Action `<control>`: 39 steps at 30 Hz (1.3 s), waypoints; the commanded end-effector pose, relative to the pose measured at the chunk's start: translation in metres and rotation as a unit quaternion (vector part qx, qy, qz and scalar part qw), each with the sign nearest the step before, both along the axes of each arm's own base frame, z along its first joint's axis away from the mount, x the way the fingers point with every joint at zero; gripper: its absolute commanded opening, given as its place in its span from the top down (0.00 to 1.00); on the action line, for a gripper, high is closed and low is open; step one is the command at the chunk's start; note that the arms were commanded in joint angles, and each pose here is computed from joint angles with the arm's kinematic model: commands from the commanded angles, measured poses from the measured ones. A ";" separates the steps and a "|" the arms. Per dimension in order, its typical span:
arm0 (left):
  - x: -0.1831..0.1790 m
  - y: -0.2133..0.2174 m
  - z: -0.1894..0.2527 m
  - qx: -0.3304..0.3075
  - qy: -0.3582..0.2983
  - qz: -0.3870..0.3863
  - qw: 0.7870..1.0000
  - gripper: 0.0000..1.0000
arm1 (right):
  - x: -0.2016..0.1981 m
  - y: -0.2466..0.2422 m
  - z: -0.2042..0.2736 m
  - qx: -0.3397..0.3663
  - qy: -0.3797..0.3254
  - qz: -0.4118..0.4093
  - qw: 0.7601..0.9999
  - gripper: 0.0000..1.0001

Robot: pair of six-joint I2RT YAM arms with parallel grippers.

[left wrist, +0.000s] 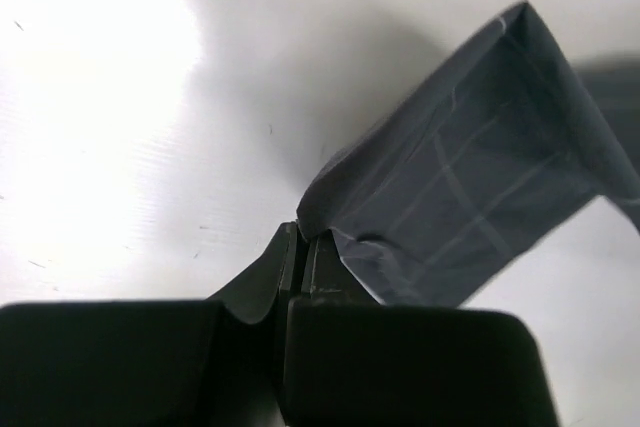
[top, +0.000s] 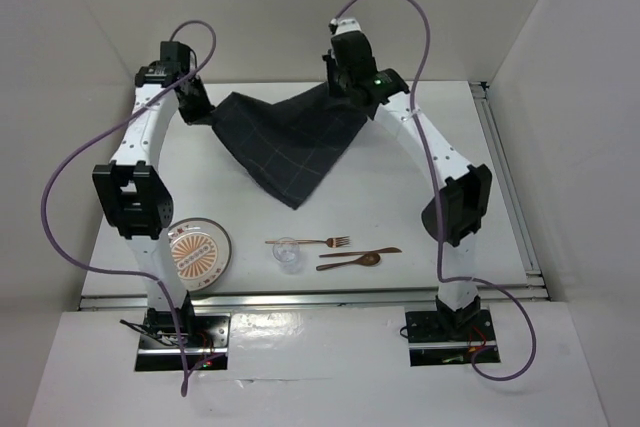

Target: Set the dinner table for one person

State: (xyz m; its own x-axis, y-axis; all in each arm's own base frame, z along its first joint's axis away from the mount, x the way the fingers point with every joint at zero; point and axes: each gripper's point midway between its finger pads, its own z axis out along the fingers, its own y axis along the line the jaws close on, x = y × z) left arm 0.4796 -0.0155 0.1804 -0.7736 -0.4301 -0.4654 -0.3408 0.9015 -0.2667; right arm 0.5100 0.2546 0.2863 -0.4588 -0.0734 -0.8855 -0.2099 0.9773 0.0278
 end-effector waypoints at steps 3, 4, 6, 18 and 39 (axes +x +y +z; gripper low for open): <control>-0.018 0.015 0.123 0.038 -0.129 -0.006 0.991 1.00 | -0.036 -0.037 0.125 0.059 -0.107 -0.032 0.992 1.00; -0.022 0.015 0.136 0.038 -0.145 -0.006 0.989 1.00 | -0.043 -0.041 0.135 0.063 -0.113 -0.032 0.991 1.00; -0.034 0.019 0.173 0.045 -0.188 -0.004 0.981 1.00 | -0.057 -0.047 0.146 0.072 -0.117 -0.029 0.990 1.00; -0.083 0.002 0.260 0.019 -0.308 -0.021 0.951 1.00 | -0.135 -0.089 0.197 0.125 -0.154 -0.039 0.979 1.00; 0.061 -0.005 0.225 -0.016 -0.340 -0.059 0.938 1.00 | 0.036 -0.143 0.168 0.091 -0.212 -0.112 0.967 1.00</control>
